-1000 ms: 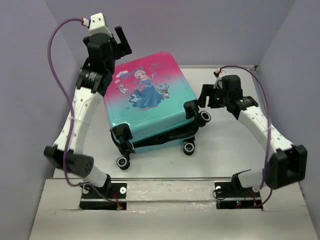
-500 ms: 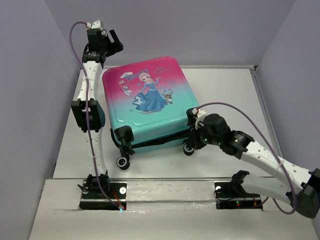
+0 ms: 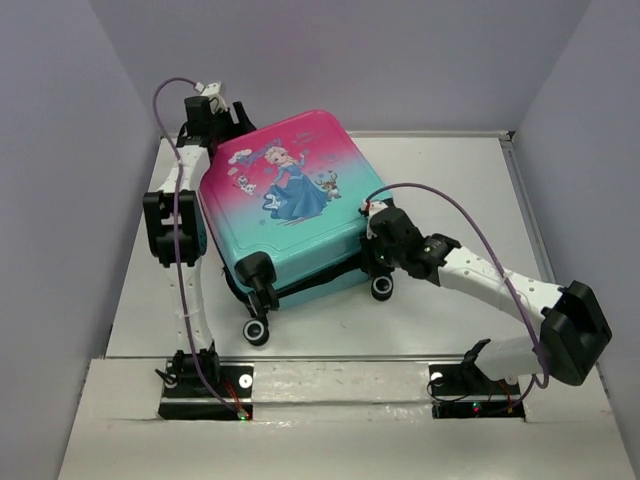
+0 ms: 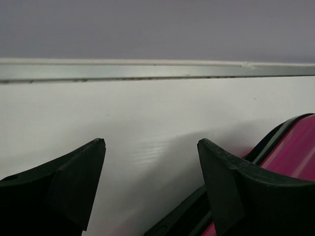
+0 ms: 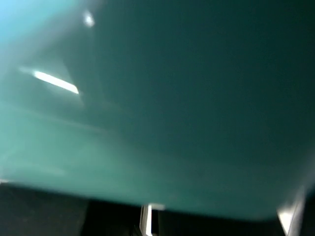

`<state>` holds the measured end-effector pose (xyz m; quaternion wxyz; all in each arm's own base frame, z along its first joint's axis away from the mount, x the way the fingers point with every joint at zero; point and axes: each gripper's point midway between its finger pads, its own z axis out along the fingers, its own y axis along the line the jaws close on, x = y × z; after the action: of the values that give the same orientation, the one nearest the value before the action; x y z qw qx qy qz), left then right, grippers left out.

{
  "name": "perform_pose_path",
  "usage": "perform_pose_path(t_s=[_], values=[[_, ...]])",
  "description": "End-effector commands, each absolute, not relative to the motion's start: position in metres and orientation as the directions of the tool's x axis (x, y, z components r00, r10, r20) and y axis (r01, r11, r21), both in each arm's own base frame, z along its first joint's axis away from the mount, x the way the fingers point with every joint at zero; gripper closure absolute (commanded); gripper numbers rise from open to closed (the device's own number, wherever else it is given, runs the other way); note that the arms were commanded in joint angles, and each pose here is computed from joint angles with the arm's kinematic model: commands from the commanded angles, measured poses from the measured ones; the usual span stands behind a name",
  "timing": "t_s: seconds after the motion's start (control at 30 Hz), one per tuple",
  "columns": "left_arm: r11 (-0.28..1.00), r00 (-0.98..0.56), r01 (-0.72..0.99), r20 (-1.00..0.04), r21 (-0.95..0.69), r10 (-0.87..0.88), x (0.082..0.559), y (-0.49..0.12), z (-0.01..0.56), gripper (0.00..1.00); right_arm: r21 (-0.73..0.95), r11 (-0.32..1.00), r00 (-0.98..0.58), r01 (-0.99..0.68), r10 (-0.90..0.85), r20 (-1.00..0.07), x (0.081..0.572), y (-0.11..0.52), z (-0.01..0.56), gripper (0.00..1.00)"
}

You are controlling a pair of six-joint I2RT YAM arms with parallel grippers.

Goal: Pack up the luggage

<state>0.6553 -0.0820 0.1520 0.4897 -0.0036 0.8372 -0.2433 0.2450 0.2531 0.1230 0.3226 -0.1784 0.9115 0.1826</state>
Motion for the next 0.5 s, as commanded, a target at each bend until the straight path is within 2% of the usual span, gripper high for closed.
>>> perform_pose_path(t_s=[0.0, 0.03, 0.07, 0.13, 0.17, 0.2, 0.23, 0.27, 0.3, 0.33, 0.37, 0.4, 0.43, 0.47], values=[[0.848, -0.663, 0.286, -0.731, -0.446, -0.161, 0.558, -0.122, 0.139, 0.12, 0.272, 0.881, -0.569, -0.388, 0.003, -0.822, 0.341, 0.265, 0.171, 0.93], [0.872, -0.642, 0.245, -0.745, -0.424, -0.182, 0.552, -0.114, 0.141, 0.13, 0.286, 0.864, -0.571, -0.414, -0.002, -0.821, 0.347, 0.269, 0.171, 0.93], [0.877, -0.705, 0.142, -0.669, -0.459, -0.236, 0.522, -0.108, 0.108, 0.13, 0.307, 0.849, -0.542, -0.429, 0.03, -0.84, 0.365, 0.268, 0.19, 0.93], [0.877, -0.671, 0.096, -0.681, -0.471, -0.292, 0.492, -0.102, 0.131, 0.13, 0.313, 0.83, -0.517, -0.462, 0.034, -0.855, 0.385, 0.272, 0.206, 0.93], [0.873, -0.692, -0.012, -0.626, -0.487, -0.359, 0.468, -0.096, 0.105, 0.14, 0.327, 0.812, -0.535, -0.484, 0.022, -0.845, 0.397, 0.277, 0.2, 0.93], [0.868, -0.658, -0.04, -0.641, -0.495, -0.396, 0.455, -0.091, 0.123, 0.14, 0.326, 0.781, -0.48, -0.532, 0.039, -0.876, 0.412, 0.292, 0.236, 0.93], [0.857, -0.659, -0.061, -0.624, -0.512, -0.42, 0.44, -0.091, 0.122, 0.14, 0.335, 0.766, -0.472, -0.548, 0.047, -0.88, 0.423, 0.297, 0.245, 0.93], [0.851, -0.683, -0.118, -0.58, -0.512, -0.444, 0.412, -0.088, 0.095, 0.14, 0.363, 0.73, -0.509, -0.58, 0.024, -0.861, 0.428, 0.313, 0.235, 0.93], [0.831, -0.649, -0.088, -0.602, -0.549, -0.466, 0.398, -0.095, 0.118, 0.14, 0.377, 0.713, -0.506, -0.591, 0.036, -0.862, 0.437, 0.317, 0.246, 0.91], [0.826, -0.644, -0.087, -0.602, -0.556, -0.473, 0.384, -0.097, 0.118, 0.14, 0.388, 0.686, -0.459, -0.615, 0.088, -0.884, 0.453, 0.325, 0.289, 0.87], [0.822, -0.638, -0.084, -0.603, -0.563, -0.479, 0.371, -0.1, 0.118, 0.14, 0.416, 0.648, -0.488, -0.638, 0.078, -0.869, 0.451, 0.334, 0.293, 0.67], [0.818, -0.661, -0.101, -0.576, -0.566, -0.481, 0.345, -0.102, 0.101, 0.14, 0.444, 0.636, -0.523, -0.631, 0.074, -0.849, 0.463, 0.337, 0.283, 0.51], [0.806, -0.618, -0.056, -0.614, -0.59, -0.492, 0.333, -0.105, 0.124, 0.14, 0.463, 0.614, -0.532, -0.64, 0.081, -0.843, 0.469, 0.339, 0.292, 0.39], [0.792, -0.61, -0.05, -0.609, -0.608, -0.507, 0.322, -0.109, 0.128, 0.14, 0.478, 0.586, -0.512, -0.654, 0.122, -0.85, 0.477, 0.334, 0.325, 0.28]])
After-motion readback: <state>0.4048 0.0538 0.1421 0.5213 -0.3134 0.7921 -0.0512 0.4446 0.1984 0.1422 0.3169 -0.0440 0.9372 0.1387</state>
